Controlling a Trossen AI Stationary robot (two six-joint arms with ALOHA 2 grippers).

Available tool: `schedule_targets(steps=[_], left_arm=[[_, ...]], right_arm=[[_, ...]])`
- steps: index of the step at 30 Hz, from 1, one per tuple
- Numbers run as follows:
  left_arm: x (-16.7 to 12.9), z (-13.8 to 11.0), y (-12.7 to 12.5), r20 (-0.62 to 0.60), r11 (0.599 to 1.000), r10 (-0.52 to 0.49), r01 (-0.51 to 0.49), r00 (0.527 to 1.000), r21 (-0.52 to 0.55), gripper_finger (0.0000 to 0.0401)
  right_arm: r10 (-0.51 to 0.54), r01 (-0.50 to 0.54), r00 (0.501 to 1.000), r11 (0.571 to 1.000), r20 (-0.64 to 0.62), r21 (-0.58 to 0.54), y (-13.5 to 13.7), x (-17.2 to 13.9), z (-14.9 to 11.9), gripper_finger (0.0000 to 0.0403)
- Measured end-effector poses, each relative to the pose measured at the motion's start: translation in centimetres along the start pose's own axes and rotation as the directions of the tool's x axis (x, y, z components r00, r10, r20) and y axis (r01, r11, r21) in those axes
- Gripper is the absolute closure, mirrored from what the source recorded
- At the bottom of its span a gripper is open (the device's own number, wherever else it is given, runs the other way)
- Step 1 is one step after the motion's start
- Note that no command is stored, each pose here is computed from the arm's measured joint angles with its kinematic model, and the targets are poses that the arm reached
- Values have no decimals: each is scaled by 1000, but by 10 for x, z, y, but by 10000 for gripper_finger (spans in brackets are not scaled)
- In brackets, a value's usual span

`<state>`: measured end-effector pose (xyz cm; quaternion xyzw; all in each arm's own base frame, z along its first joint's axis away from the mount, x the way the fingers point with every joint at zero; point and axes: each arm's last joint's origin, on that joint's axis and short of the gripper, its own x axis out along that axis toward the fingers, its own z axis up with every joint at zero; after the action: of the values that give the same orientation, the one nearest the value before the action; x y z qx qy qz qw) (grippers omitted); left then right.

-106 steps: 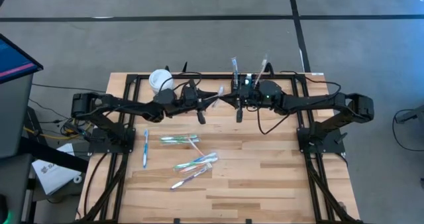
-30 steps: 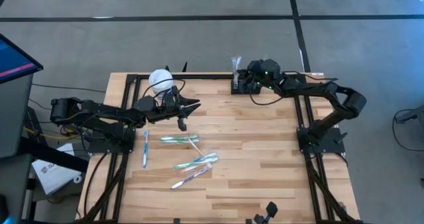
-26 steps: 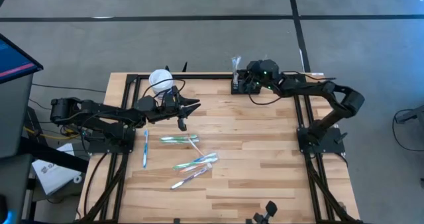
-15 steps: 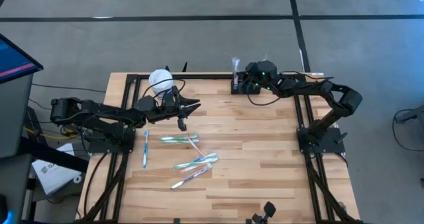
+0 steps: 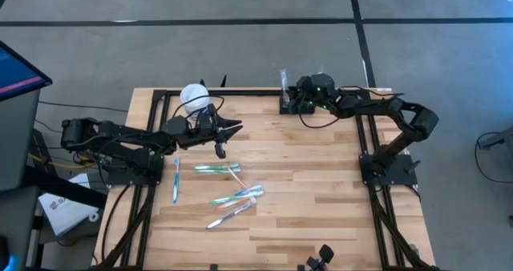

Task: Pick & Place toothbrushing station
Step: Put the violet toothbrush into the black mesh organizer, then put the blue toothbrush into the black mesh organizer

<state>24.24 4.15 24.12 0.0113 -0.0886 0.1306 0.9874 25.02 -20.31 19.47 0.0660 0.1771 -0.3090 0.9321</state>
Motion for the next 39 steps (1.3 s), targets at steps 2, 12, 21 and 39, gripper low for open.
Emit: schedule_targets(steps=[2,12,21,39], left_arm=[[0,0,0,0,1000,0,0,1000,0,335],[0,0,0,0,1000,-1,1,1000,0,335],[-1,-2,-7,-23,999,-32,32,999,-2,335],[-21,-43,-35,-499,990,-143,131,855,-60,335]], right_arm=[[0,0,1000,1000,0,0,0,0,0,307],[13,-12,998,1000,68,-5,5,-18,19,275],[129,-125,987,991,101,-41,39,-52,39,281],[338,-328,940,934,51,-139,103,-64,31,280]])
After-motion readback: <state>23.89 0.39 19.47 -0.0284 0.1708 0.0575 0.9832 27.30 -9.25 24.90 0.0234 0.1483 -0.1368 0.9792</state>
